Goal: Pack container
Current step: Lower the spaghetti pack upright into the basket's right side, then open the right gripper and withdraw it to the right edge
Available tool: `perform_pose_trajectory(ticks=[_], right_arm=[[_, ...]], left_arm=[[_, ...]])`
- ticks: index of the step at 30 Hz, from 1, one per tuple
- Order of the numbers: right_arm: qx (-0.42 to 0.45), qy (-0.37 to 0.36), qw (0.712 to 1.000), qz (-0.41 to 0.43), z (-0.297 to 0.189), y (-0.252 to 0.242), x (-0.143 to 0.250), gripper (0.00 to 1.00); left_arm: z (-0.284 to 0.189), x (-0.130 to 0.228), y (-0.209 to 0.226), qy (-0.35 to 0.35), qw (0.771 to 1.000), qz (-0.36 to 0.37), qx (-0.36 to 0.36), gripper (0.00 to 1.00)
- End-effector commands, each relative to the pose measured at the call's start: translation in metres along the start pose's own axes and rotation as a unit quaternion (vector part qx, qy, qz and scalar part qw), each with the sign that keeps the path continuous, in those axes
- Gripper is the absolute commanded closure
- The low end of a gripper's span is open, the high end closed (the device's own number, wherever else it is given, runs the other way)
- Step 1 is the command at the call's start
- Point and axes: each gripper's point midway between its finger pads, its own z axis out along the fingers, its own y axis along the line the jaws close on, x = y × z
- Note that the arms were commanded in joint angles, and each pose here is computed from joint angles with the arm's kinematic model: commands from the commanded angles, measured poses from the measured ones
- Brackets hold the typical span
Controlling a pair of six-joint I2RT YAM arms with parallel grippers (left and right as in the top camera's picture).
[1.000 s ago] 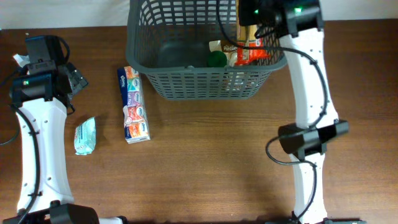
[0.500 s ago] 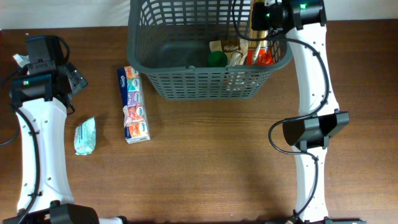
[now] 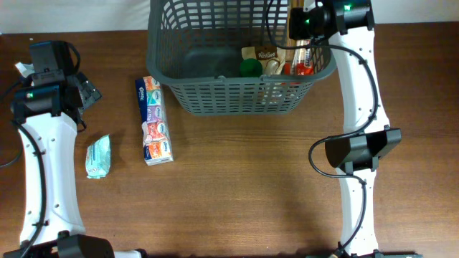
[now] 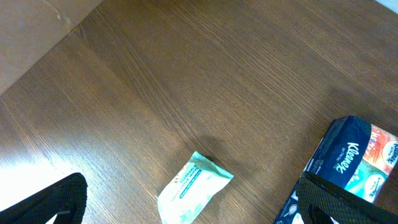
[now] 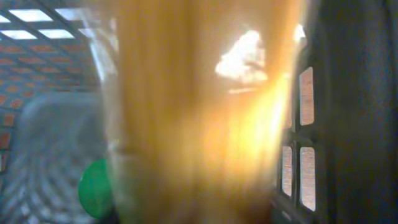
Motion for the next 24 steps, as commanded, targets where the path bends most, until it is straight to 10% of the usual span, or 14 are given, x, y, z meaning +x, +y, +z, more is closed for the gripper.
perform_pose_trajectory(ticks=[1,15,24], right_arm=[[-0.008,0.019,1.0,0.006,0.017,0.005,0.009,0.53],[-0.054,0.023,0.998,0.017,0.011,0.021,0.009,0.42],[-0.099,-0.099,0.99,0.0,-0.091,0.041,-0.04,0.31]], left_arm=[[-0.007,-0.006,0.002,-0.01,1.0,-0.002,0.004,0.0],[-0.007,-0.006,0.002,-0.01,1.0,-0.002,0.004,0.0],[-0.007,-0.006,0.002,-0.01,1.0,-0.002,0.004,0.0]])
